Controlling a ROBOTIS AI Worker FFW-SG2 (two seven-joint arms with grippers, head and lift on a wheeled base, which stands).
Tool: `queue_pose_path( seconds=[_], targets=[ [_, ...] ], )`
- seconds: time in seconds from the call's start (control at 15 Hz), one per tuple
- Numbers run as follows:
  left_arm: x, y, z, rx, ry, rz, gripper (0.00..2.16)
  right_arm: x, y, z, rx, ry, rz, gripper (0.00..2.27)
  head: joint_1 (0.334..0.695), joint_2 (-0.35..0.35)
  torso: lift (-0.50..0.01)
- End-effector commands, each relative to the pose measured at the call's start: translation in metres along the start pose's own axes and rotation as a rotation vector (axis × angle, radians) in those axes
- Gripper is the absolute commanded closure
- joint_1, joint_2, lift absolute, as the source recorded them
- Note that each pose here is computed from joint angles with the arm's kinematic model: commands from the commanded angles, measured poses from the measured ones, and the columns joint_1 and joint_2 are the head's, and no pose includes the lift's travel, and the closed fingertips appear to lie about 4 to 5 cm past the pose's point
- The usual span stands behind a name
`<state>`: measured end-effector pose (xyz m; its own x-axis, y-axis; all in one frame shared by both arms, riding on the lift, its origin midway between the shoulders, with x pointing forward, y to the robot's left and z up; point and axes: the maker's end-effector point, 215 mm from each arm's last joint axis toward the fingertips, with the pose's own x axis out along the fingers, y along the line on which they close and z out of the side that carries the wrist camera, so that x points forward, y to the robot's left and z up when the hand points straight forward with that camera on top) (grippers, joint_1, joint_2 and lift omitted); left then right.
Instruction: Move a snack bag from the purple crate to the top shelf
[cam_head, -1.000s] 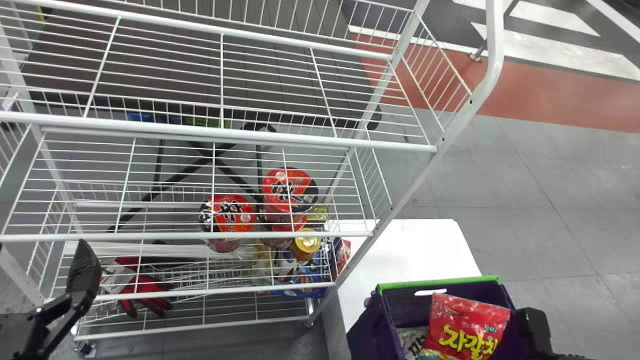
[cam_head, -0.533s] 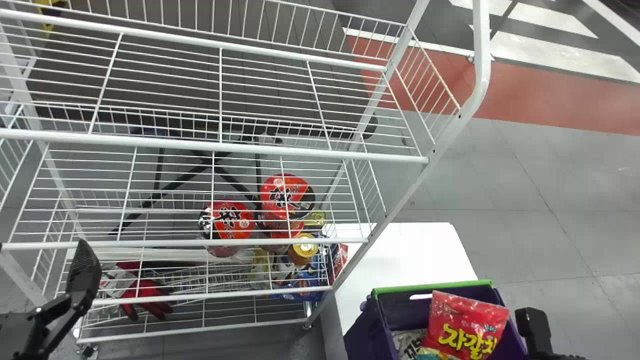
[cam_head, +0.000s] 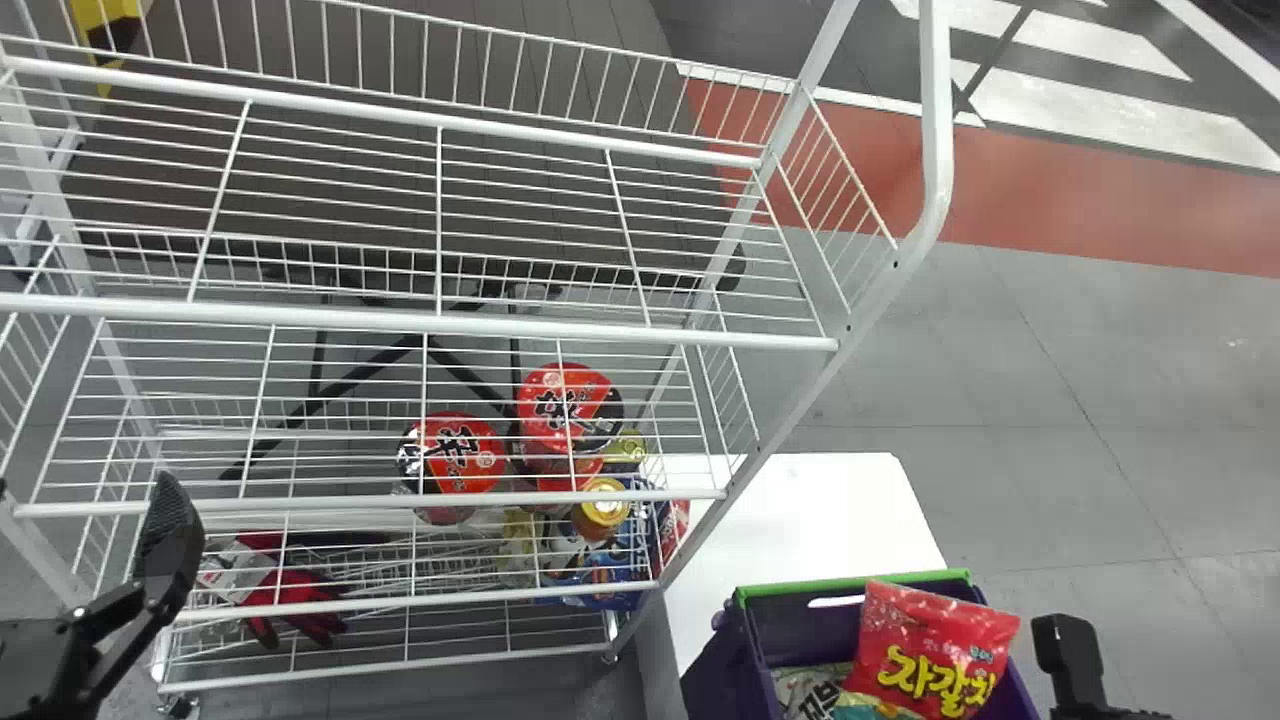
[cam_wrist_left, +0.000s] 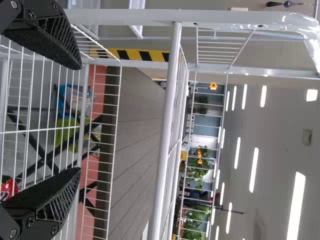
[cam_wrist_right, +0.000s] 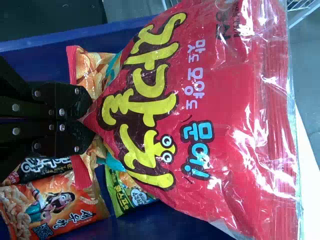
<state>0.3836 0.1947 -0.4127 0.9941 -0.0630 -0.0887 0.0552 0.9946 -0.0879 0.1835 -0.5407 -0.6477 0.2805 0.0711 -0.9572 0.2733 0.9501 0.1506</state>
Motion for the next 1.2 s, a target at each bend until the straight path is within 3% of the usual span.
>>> queue_pose_path(
  seconds=[0.0, 1.13],
  targets=[
    [0.0004, 0.0001, 0.0008, 0.0, -0.003, 0.0, 0.09, 0.0, 0.0002, 0.0022, -0.003, -0.008, 0.002, 1.95, 0.695, -0.35, -0.135],
    [0.0008, -0.0019, 0.0009, 0.0, -0.002, -0.005, 0.09, 0.0005, -0.0018, 0.0064, -0.01, -0.022, -0.002, 1.95, 0.695, -0.35, -0.067]
  ],
)
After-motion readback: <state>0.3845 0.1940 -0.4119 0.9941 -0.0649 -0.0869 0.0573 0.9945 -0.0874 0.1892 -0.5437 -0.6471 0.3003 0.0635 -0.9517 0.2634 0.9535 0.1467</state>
